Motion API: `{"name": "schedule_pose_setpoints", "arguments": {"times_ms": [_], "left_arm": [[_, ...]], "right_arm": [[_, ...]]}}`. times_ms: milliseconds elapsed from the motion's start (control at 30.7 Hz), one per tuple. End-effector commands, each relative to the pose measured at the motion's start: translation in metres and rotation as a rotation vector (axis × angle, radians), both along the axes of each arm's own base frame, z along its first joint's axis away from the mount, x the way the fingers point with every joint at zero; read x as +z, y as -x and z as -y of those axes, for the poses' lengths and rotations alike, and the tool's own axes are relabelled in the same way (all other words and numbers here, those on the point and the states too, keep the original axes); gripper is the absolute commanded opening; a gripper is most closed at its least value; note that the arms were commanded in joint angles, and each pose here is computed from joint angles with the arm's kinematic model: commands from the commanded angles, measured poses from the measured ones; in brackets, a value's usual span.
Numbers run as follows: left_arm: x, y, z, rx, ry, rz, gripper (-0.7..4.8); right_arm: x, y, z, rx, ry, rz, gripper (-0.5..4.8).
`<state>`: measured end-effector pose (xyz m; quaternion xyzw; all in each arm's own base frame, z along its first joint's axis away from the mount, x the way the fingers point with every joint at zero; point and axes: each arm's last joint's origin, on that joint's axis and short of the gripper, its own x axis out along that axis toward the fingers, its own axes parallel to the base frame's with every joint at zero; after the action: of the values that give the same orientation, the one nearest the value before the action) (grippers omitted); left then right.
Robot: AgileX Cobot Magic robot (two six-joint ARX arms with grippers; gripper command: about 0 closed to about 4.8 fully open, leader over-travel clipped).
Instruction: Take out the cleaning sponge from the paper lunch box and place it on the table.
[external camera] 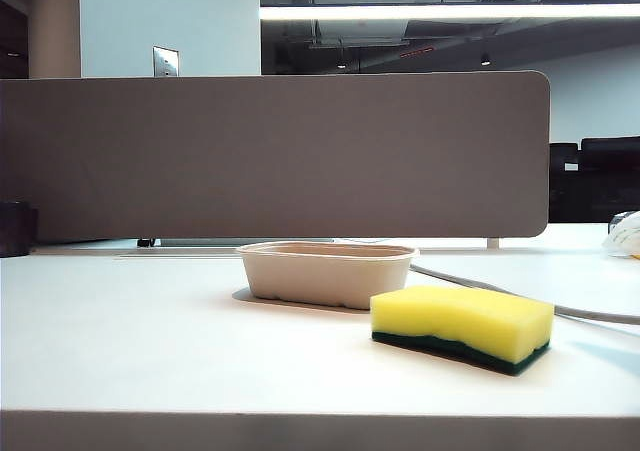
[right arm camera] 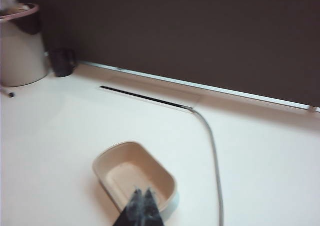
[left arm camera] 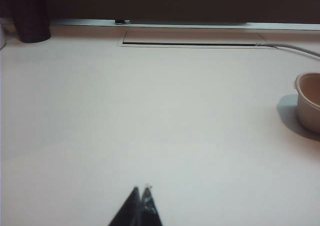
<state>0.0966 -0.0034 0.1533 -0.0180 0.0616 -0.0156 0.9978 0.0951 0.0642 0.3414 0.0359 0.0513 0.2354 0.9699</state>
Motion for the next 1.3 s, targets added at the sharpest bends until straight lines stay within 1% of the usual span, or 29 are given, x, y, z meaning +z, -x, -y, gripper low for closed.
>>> {"name": "schedule_pose_setpoints", "arguments": {"times_ms": [33, 195, 391, 618, 651, 683, 749, 814, 944, 1009, 1237, 1302], "left_arm": [[0.001, 0.0, 0.0, -0.002, 0.0, 0.009, -0.05], [0.001, 0.0, 0.0, -0.002, -0.001, 0.009, -0.05], [0.001, 0.0, 0.0, -0.002, -0.001, 0.009, -0.05], [0.001, 0.0, 0.0, -0.002, -0.001, 0.009, -0.05], [0.001, 0.0, 0.0, -0.002, -0.001, 0.009, -0.05], [0.001, 0.0, 0.0, -0.002, -0.001, 0.009, -0.05], [0.001, 0.0, 0.0, -0.002, -0.001, 0.009, -0.05], [0.001, 0.0, 0.0, -0.002, -0.001, 0.009, -0.05], [0.001, 0.0, 0.0, -0.003, 0.0, 0.009, -0.05], [0.001, 0.0, 0.0, -0.002, -0.001, 0.009, -0.05], [0.001, 0.0, 0.0, -0.002, -0.001, 0.009, -0.05], [0.001, 0.0, 0.0, -0.002, -0.001, 0.009, -0.05]], "right_arm": [[-0.003, 0.005, 0.004, -0.007, -0.003, 0.01, -0.09], [-0.009, 0.01, 0.008, -0.007, 0.031, -0.037, -0.09], [-0.012, 0.01, 0.008, -0.007, 0.05, -0.062, -0.09], [-0.012, 0.01, 0.008, -0.007, 0.051, -0.063, -0.09], [-0.012, 0.011, 0.008, -0.006, 0.061, -0.059, -0.09], [-0.012, 0.011, 0.009, -0.016, 0.107, -0.034, -0.09], [-0.016, 0.012, 0.014, -0.07, 0.182, -0.004, -0.09], [-0.023, 0.011, 0.022, -0.132, 0.201, 0.009, -0.09], [-0.049, 0.006, 0.038, -0.315, 0.161, 0.034, -0.09], [-0.067, 0.003, 0.045, -0.383, 0.144, 0.049, -0.09], [-0.123, -0.004, 0.056, -0.426, 0.122, 0.091, -0.09], [-0.135, -0.005, 0.056, -0.42, 0.121, 0.093, -0.08]]}}
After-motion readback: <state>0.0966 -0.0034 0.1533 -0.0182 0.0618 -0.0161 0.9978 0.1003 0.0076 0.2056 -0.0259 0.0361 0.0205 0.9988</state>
